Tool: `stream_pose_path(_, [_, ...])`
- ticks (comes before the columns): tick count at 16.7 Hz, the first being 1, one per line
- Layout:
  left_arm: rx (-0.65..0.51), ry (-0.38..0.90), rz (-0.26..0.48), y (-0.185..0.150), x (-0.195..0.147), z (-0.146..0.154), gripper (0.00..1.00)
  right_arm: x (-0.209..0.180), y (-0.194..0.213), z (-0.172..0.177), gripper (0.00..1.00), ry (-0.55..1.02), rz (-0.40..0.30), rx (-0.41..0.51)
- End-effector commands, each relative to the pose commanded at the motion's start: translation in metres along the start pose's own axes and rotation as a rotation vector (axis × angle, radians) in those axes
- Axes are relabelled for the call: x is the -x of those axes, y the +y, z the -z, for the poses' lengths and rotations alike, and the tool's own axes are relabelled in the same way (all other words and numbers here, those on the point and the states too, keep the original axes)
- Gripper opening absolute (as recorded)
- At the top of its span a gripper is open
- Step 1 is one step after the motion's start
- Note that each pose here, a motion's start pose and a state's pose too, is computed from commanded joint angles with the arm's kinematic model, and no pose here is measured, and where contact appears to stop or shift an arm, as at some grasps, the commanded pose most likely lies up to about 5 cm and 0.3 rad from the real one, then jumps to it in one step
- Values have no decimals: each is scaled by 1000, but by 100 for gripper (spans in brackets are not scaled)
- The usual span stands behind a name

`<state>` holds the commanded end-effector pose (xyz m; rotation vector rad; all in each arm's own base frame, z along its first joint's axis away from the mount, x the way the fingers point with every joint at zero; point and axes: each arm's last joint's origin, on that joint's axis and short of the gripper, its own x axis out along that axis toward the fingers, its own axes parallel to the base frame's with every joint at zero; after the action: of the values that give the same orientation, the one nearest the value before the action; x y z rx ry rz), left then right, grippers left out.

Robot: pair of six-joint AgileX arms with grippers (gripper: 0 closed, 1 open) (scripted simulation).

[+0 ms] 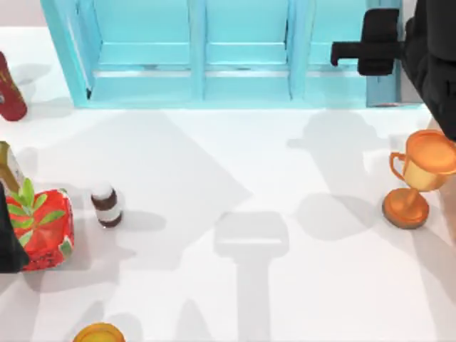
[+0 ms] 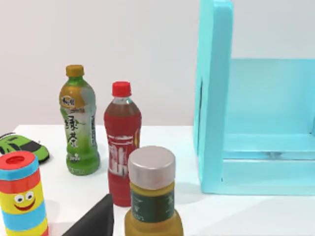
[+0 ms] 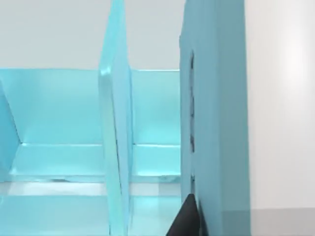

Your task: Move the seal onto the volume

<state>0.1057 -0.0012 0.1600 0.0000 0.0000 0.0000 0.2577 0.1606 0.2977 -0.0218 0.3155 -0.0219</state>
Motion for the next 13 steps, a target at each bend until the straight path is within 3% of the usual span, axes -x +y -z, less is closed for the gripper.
stream_pose_path(3, [0, 0, 0, 0, 0, 0, 100, 4, 27, 15, 0, 0, -48, 111])
stream_pose_path(6, [0, 0, 0, 0, 0, 0, 100, 10, 58, 35, 0, -15, -82, 278])
stream_pose_path(13, [0, 0, 0, 0, 0, 0, 100, 27, 112, 102, 0, -72, -82, 840])
